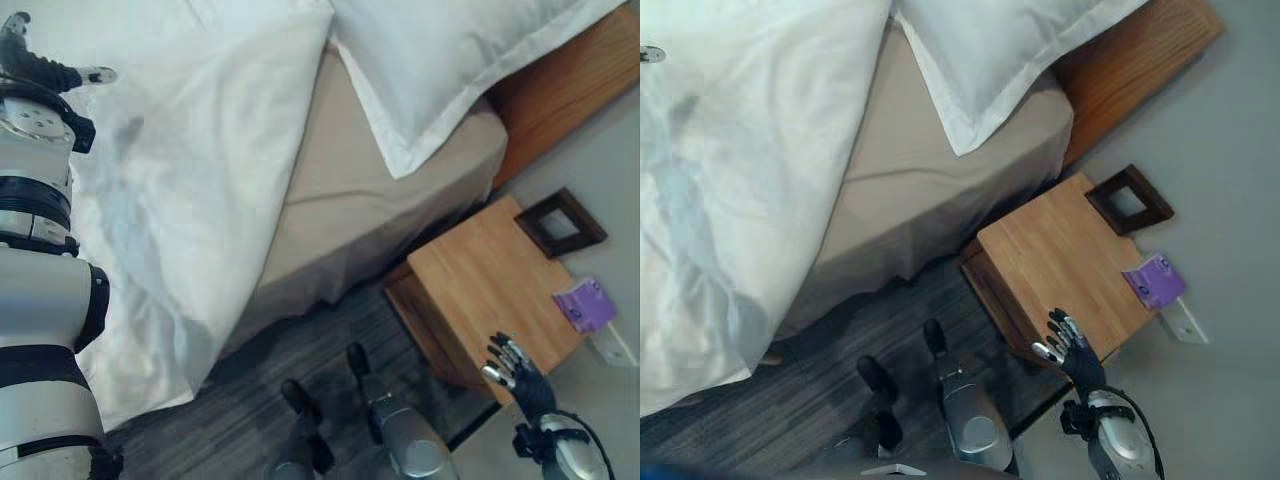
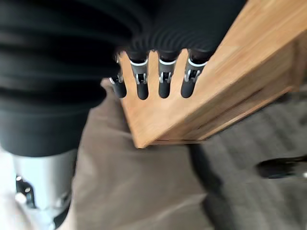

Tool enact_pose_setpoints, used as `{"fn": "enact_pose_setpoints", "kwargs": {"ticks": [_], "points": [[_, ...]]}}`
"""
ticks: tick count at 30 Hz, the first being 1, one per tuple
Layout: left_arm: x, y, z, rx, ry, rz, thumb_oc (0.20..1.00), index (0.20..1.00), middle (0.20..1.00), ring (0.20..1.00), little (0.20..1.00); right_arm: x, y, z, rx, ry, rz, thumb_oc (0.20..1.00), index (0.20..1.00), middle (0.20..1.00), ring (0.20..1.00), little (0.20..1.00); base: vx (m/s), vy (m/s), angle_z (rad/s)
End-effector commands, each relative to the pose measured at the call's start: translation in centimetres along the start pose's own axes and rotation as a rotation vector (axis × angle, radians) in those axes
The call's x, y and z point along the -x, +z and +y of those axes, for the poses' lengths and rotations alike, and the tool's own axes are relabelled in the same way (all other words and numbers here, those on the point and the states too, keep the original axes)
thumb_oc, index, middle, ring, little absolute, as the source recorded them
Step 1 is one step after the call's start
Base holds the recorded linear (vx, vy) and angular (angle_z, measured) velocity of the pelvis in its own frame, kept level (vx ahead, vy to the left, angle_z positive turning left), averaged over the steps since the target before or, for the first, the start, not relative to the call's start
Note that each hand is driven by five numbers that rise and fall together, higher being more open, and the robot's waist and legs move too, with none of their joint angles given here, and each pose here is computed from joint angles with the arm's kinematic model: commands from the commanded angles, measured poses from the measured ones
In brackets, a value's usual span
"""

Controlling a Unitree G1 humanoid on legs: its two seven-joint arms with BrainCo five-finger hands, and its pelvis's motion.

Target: Making the bed.

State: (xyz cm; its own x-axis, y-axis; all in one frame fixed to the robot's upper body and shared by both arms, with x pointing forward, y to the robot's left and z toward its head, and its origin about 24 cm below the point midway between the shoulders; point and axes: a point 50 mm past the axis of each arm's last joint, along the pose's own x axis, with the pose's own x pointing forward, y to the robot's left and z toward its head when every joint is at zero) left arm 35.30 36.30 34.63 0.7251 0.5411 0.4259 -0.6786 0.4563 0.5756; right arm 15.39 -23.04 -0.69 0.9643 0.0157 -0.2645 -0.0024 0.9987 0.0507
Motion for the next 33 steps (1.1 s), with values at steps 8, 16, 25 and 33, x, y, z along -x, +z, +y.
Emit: {"fn": "enact_pose_setpoints", "kwargs": {"ticks": [8,16,25,33], "points": [[-0.5,1.3,3.7,0.01,0.106,-0.066,0.206,0.206,0.206,0.206,0.206,-2.8,3.6,1.8,-0.097,0.048,-0.22,1.0,1.0,1.0,1.0,1.0,-0.02,0.003,-0.01],[0.1,2.9,0.8,0.146,0.005,-0.187,0.2,0.2,0.2,0.2,0.2,-2.0,2.7,1.9,-0.085,0.103,-0.171,1.0,1.0,1.0,1.0,1.0,0.01,0.004,-0.01],[6.7,6.7,-5.7,0.458,-0.306,-0.572,0.2,0.2,0.2,0.2,0.2,-2.0,1.3,0.9,-0.063,0.055,-0.097,1.0,1.0,1.0,1.0,1.0,0.02,0.007,0.0],[19.1,7.8,-14.5,0.428,-1.006,-0.808,0.2,0.2,0.2,0.2,0.2,-2.3,0.9,0.4,-0.079,-0.013,-0.084,1.0,1.0,1.0,1.0,1.0,-0.01,-0.015,0.12]]}}
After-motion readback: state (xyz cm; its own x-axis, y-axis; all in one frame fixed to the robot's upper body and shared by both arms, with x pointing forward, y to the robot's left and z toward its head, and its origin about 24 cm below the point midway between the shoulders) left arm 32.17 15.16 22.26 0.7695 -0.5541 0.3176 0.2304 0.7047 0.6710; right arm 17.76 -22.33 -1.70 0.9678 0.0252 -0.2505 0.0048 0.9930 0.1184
